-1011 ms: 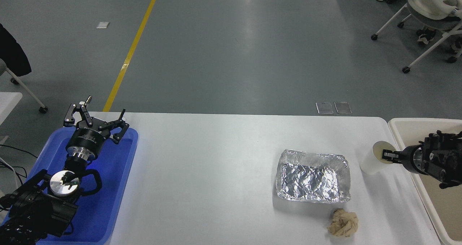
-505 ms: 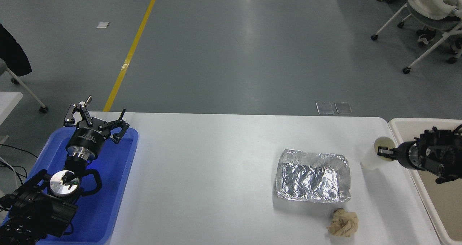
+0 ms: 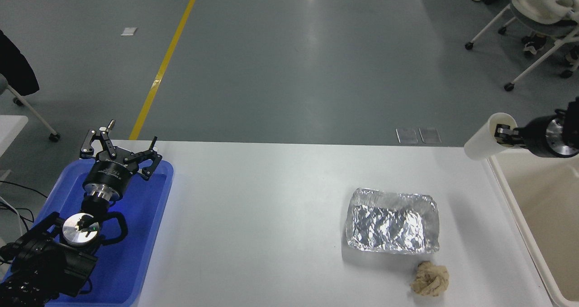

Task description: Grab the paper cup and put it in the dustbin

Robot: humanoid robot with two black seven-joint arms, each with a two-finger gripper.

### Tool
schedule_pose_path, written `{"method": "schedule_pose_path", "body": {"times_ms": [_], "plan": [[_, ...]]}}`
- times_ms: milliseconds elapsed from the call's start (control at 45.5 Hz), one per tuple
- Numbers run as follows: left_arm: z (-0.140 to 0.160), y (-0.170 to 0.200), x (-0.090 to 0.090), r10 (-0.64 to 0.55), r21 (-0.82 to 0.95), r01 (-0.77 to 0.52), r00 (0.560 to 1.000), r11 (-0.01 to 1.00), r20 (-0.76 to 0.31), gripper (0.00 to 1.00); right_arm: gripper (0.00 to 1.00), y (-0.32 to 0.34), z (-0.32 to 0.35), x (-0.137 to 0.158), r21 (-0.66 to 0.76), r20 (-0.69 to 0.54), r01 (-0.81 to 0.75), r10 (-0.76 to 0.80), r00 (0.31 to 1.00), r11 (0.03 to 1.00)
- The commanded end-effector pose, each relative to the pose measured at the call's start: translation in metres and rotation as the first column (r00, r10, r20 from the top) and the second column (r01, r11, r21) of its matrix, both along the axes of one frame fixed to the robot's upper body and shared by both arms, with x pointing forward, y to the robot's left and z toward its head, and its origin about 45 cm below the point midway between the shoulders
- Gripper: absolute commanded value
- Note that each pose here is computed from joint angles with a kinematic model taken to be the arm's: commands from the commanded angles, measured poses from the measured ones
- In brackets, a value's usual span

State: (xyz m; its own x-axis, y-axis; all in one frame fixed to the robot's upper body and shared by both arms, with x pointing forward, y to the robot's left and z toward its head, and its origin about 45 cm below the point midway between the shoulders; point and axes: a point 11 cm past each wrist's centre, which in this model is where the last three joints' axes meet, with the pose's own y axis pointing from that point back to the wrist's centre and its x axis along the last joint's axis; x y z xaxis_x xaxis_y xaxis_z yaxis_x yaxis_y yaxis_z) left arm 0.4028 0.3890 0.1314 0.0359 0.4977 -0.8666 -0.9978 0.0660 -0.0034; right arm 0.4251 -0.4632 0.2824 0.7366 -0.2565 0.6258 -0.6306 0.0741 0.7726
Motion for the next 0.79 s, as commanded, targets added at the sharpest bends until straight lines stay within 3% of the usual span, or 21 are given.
{"method": "schedule_pose_path", "body": {"times_ms": [0, 242, 484, 769], "plan": [[0.000, 0.000, 0.000, 0.001, 0.000, -0.001, 1.000, 1.000, 0.001, 1.00, 0.00, 0.003, 0.075, 0.002, 0.040, 0.038, -0.007, 0.006, 0.999, 0.999], [0.000, 0.000, 0.000, 0.000, 0.000, 0.000, 1.000, 1.000, -0.001, 1.00, 0.00, 0.002, 0.116, -0.001, 0.048, 0.059, -0.011, 0.008, 0.998, 0.999], [0.000, 0.000, 0.000, 0.000, 0.000, 0.000, 1.000, 1.000, -0.001, 1.00, 0.00, -0.005, 0.110, -0.003, 0.034, 0.048, 0.005, -0.007, 0.999, 0.999], [0.000, 0.000, 0.000, 0.000, 0.000, 0.000, 1.000, 1.000, 0.001, 1.00, 0.00, -0.101, 0.058, -0.020, -0.146, 0.055, 0.206, -0.200, 0.978, 0.968]]}}
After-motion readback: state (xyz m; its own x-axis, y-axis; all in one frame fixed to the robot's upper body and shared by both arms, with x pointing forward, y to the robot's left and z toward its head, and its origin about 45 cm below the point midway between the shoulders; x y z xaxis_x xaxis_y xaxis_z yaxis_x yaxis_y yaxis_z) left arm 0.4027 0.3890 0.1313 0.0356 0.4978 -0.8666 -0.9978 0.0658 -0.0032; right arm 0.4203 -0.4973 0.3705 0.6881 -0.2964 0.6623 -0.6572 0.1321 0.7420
